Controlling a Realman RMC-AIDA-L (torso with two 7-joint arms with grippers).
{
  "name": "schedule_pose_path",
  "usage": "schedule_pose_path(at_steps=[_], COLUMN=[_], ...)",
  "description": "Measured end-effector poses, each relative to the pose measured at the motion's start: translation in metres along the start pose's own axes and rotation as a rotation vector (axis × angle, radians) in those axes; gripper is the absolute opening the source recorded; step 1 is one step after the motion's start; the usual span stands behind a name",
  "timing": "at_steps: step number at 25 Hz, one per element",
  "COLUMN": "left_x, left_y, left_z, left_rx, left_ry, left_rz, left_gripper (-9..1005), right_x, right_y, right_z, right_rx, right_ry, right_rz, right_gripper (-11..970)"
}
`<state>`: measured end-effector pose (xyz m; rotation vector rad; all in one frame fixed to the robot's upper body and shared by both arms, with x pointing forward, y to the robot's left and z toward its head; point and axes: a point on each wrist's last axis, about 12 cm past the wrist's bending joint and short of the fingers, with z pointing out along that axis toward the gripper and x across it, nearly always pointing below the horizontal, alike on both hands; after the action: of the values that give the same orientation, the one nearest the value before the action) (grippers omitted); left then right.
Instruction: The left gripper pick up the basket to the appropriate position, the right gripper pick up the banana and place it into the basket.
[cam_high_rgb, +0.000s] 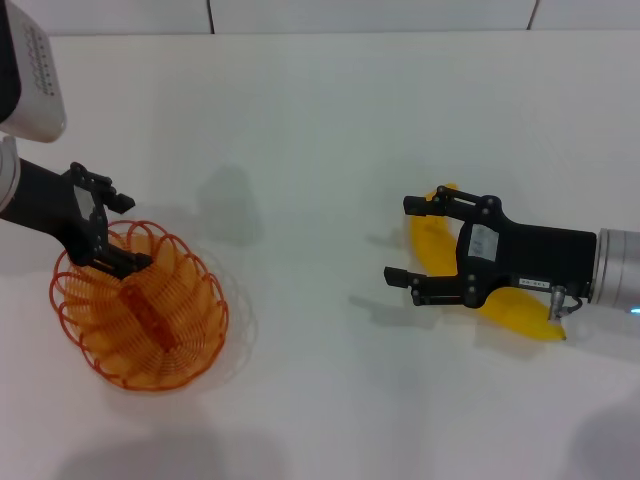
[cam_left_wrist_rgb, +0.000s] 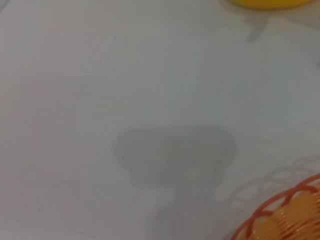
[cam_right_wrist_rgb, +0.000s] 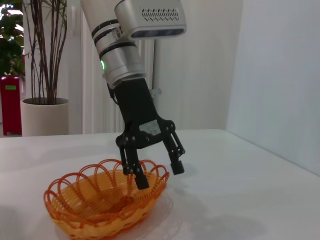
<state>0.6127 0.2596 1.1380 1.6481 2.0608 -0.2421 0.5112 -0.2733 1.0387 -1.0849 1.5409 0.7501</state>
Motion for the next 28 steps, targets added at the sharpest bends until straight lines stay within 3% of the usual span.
schedule_pose_path(at_steps=[2, 8, 14, 28], left_x=[-0.0007, -0.0061, -0.0052, -0.0019], left_y=[-0.0006, 0.0002, 0.0011, 0.0004], left_z=[0.0008, 0.0008, 0.0035, 0.0045], left_rx=[0.004, 0.018, 0.04, 0.041], left_ry=[0.004, -0.006, 0.003, 0.031], left_rz=[-0.009, -0.008, -0.022, -0.031], left_gripper=[892, 768, 523, 84], right_x=[-0.0001, 0.0001, -0.0001, -0.0002], right_y=[0.0001, -0.0002, 0.0, 0.0002], right_z=[0.0001, 0.0001, 0.0001, 0.0], right_rx=[-0.001, 0.001, 0.0, -0.002], right_ry=[-0.001, 0.001, -0.001, -0.002], right_rz=[0.0, 0.001, 0.002, 0.003], right_gripper=[893, 893, 893, 893])
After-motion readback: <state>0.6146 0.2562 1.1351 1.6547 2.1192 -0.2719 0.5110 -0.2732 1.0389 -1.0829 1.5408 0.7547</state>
